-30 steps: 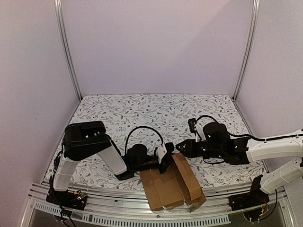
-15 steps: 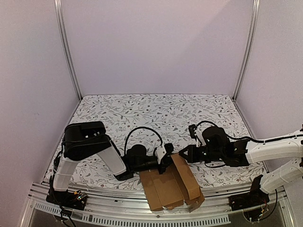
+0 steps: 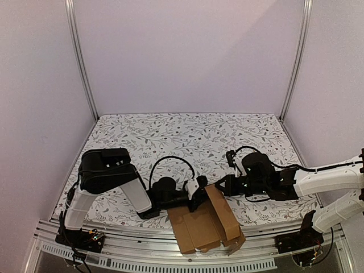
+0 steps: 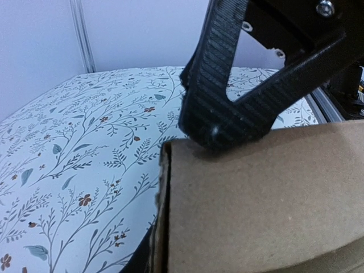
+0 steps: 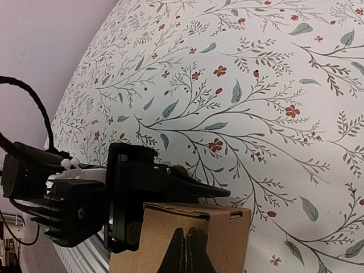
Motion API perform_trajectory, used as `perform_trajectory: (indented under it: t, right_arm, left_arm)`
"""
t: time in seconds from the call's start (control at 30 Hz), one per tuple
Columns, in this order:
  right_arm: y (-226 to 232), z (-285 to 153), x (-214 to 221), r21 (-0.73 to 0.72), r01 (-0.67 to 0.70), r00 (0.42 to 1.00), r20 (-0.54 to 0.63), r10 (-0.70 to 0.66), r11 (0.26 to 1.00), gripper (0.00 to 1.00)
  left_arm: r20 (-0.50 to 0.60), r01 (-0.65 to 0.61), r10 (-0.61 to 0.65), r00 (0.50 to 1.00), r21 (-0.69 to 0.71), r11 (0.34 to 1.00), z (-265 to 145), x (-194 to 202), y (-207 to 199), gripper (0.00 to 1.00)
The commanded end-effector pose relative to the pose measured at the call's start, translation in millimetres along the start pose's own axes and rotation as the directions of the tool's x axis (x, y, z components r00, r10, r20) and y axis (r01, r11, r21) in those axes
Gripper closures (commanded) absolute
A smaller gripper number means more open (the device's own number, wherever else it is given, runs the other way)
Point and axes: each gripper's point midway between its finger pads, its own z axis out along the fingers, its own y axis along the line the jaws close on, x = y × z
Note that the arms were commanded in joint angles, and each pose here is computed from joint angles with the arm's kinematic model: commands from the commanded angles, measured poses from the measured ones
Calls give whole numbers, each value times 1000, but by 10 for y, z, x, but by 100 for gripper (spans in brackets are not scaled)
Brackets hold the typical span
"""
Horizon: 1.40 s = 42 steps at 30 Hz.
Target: Fold the paper box
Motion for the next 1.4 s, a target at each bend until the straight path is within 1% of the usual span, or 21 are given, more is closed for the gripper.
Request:
perform_trajectory:
  t: [0.0, 0.13, 0.17, 0.3, 0.73, 0.77, 0.87, 1.03, 1.2, 1.3, 1.37]
  right_arm:
    - [-116, 1, 179, 44, 6, 998, -66, -3, 999, 98]
    - [-110, -7, 170, 42, 4, 998, -62, -1, 999, 98]
    - [-113, -8, 174, 42, 5, 998, -63, -2, 999, 98]
    - [-113, -13, 174, 41, 4, 998, -62, -1, 999, 98]
    - [-91, -8, 148, 37, 8, 998, -57, -5, 999, 98]
    - [-95, -9, 150, 38, 7, 998, -58, -5, 999, 98]
    - [-98, -9, 158, 39, 7, 998, -60, -4, 999, 98]
    - [-90, 1, 151, 38, 6, 998, -60, -4, 999, 98]
    - [-85, 10, 142, 39, 6, 998, -59, -4, 999, 98]
    - [-85, 12, 138, 39, 6, 998, -59, -3, 999, 98]
    - [-86, 13, 141, 40, 7, 998, -60, -5, 999, 98]
  left_arm:
    - [18, 1, -1, 1000, 19, 1000, 76, 0, -73, 76]
    - [30, 0, -1, 1000, 29, 1000, 139, -54, -79, 81]
    - [31, 0, -1, 1000, 35, 999, 153, -62, -86, 84]
    - [27, 1, -2, 1000, 49, 999, 182, -51, -107, 100]
    - [17, -13, 12, 1000, 24, 1000, 127, -43, -70, 99]
    - [17, -14, 14, 1000, 21, 1000, 121, -48, -67, 92]
    - [14, -19, 19, 1000, 9, 1000, 90, -42, -49, 81]
    - [5, -14, 14, 1000, 1, 1000, 72, 6, -42, 75]
    - [17, -11, 11, 1000, 7, 1000, 99, -18, -48, 77]
    - [15, -11, 11, 1000, 18, 1000, 126, -22, -57, 84]
    - [17, -12, 12, 1000, 29, 1000, 143, -30, -73, 90]
